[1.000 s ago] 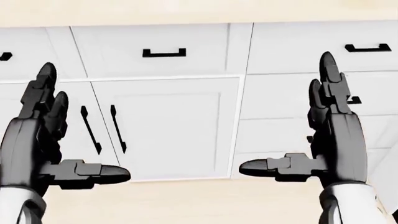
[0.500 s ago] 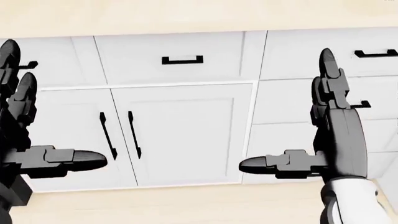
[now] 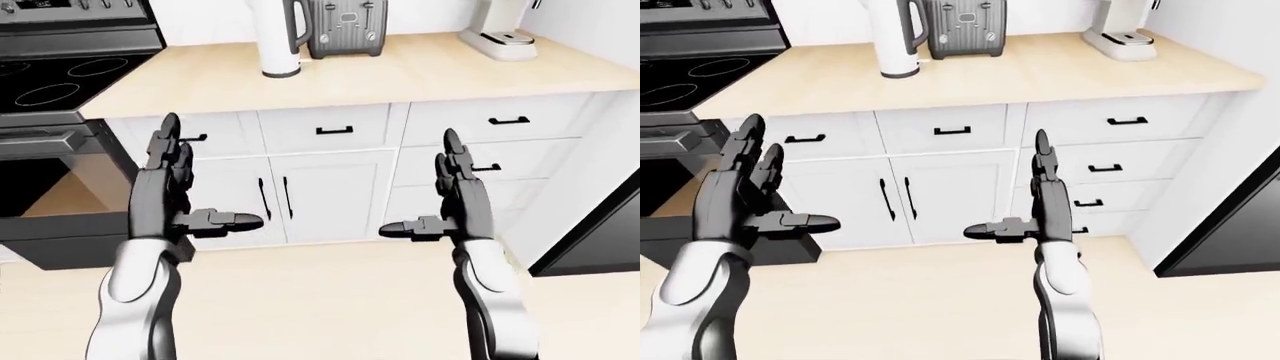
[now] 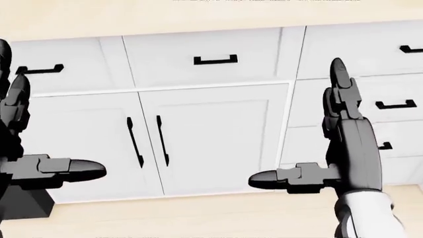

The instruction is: Press down the lever to turn on the electric kettle.

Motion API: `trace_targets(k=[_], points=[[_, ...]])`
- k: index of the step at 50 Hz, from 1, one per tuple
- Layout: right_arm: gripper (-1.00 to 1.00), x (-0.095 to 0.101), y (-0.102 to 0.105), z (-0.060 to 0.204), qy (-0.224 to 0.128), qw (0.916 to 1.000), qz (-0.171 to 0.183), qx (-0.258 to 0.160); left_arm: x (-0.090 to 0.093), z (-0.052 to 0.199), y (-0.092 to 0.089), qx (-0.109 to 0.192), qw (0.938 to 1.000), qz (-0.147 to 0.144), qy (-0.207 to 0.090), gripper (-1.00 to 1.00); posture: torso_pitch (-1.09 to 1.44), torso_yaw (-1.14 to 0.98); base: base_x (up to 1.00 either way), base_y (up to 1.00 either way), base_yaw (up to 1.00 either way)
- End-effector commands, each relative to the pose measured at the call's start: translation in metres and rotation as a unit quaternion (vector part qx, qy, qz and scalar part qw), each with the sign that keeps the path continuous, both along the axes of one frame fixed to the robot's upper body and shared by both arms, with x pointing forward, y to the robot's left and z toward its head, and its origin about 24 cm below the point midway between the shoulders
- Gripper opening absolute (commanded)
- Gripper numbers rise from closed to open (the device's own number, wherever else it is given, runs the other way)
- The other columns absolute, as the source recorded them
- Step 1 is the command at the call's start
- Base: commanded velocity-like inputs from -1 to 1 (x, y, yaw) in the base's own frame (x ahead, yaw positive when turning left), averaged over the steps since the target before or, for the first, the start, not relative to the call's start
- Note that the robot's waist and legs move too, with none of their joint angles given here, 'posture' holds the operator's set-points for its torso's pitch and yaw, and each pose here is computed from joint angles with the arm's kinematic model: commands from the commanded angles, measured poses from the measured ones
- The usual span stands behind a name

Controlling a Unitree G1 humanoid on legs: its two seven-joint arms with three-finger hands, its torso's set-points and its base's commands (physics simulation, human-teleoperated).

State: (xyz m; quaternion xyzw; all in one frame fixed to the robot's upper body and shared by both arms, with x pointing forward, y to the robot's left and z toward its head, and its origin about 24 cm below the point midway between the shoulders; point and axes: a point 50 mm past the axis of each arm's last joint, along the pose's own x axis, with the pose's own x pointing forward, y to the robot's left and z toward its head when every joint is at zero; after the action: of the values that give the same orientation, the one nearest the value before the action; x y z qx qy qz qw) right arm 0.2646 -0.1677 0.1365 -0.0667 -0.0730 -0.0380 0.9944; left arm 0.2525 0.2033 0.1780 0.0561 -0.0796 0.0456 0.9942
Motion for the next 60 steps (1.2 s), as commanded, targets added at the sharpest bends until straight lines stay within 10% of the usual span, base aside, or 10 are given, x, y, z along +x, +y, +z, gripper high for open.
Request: trace_targets(k=[1,60], points=[[1.0,-0.002,-0.002,0.018,-0.047,0.9989,-0.004,-0.007,-0.003,0.015,-0.004,0.009,0.9992,-0.007,-0.04,1.0,0.0,0.0,0.0,0.25,0.0],[1.0,-0.005,0.002,0.025,-0.051,0.9986,0.002,-0.016,-0.006,0.033,0.003,0.021,0.9984,0.005,-0.052,1.0,0.0,0.0,0.15,0.09,0.0]])
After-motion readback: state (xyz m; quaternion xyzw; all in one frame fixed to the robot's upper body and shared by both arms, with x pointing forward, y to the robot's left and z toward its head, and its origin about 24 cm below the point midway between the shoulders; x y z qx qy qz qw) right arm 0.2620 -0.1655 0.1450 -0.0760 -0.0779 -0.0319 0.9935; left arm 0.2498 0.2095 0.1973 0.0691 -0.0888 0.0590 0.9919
